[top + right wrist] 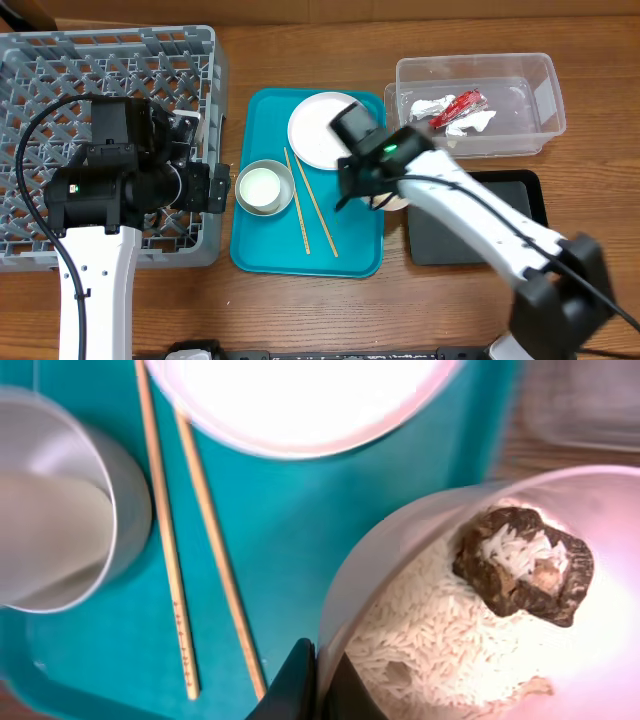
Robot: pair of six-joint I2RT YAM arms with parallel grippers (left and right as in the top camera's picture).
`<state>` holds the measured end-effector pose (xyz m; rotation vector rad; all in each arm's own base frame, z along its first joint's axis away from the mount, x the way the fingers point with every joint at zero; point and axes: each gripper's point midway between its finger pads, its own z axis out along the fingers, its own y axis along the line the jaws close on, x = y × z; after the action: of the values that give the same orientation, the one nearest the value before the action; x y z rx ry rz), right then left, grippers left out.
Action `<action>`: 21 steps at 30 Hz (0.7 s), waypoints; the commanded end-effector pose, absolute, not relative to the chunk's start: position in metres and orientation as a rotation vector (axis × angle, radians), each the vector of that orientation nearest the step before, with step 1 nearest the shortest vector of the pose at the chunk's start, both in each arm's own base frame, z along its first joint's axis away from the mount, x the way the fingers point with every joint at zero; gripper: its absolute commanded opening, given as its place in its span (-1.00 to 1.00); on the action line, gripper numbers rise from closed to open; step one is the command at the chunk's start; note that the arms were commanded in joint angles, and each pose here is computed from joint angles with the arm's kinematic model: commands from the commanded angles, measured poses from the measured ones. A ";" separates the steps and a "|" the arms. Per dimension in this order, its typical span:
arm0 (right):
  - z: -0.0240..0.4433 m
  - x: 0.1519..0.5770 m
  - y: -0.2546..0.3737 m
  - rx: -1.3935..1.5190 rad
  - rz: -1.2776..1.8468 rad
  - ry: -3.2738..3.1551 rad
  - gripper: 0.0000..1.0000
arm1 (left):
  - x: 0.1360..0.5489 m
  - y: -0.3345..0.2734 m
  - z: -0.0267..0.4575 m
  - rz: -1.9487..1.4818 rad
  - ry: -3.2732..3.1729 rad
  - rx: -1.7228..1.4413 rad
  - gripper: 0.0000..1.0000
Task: Sort waste into correct bins and load items into the dishwasher
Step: 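Tip the pink bowl over the black tray to dump the rice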
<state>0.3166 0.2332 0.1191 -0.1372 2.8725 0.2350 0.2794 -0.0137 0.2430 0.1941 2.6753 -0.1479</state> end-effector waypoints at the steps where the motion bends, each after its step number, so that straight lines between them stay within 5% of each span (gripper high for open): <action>1: 0.158 0.329 0.216 -0.018 0.388 2.826 -0.92 | 0.283 -0.014 0.248 -0.146 2.659 0.177 1.00; 10: 0.132 0.323 0.157 0.152 0.757 2.962 -0.92 | 0.283 -0.014 0.249 -0.146 2.657 0.177 0.99; 21: 0.102 0.310 0.130 0.285 1.561 2.625 -0.92 | 0.283 -0.014 0.249 -0.146 2.657 0.177 1.00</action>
<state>0.3195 0.1282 0.0884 0.3076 2.7367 1.3441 0.2807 -0.0136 0.2436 0.1943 2.6697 -0.1468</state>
